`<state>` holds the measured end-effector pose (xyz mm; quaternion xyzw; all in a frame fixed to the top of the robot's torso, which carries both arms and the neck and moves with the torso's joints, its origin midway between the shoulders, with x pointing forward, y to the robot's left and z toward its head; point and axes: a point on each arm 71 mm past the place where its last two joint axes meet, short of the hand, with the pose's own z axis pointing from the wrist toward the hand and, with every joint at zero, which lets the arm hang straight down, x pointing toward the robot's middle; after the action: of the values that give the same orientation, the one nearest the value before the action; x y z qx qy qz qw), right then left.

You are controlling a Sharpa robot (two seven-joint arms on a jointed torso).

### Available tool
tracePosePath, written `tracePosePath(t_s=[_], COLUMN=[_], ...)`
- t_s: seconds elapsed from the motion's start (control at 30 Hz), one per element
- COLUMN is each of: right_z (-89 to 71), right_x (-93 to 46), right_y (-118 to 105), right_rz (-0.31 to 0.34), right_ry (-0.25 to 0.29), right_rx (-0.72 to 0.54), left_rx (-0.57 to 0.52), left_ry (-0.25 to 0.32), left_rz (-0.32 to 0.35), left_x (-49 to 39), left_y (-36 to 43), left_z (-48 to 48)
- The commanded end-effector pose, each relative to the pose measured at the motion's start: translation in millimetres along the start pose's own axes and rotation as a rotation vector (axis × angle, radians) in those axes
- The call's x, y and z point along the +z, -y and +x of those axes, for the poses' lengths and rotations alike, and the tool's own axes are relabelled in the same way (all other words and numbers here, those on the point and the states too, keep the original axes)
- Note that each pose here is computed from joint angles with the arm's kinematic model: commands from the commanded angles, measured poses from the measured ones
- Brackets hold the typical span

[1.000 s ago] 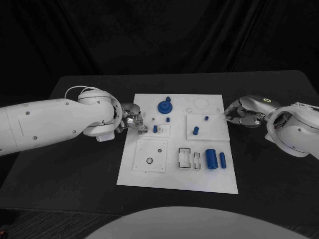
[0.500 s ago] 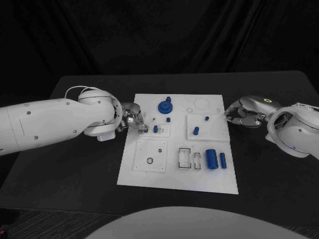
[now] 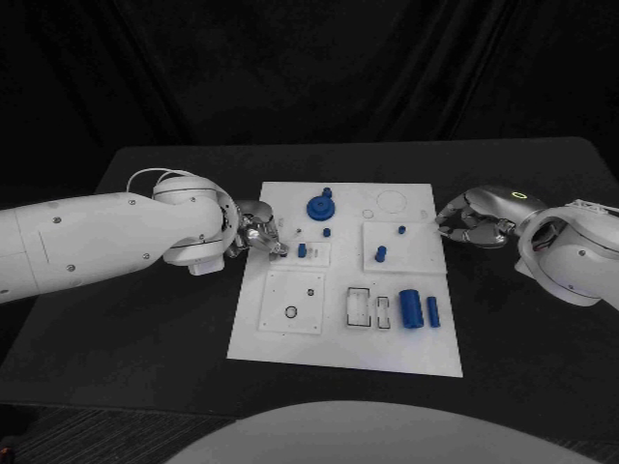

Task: Assemble the parts on the task board

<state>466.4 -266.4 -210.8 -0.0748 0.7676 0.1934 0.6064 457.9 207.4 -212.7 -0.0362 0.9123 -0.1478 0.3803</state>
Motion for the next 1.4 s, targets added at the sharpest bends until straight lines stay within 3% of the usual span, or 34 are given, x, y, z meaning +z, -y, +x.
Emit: tracePosePath(t_s=[0.03,0.97,1.4], right_z=[1.3,2.0,1.9], right_x=[-0.5,-0.8,-1.0], right_y=[1.1,1.1,1.4], right_rz=[0.013,0.013,0.013], right_ry=[0.001,0.0,0.0], right_rx=[0.0,0.0,0.001], left_rx=[0.002,0.004,-0.013], left_ry=[-0.021,-0.028,-0.001], left_rz=[0.015,-0.017,-0.011], left_x=[0.2,0.7,1.3], left_y=[1.8,-1.7,-2.9], left_z=[2.8,3.8,1.4])
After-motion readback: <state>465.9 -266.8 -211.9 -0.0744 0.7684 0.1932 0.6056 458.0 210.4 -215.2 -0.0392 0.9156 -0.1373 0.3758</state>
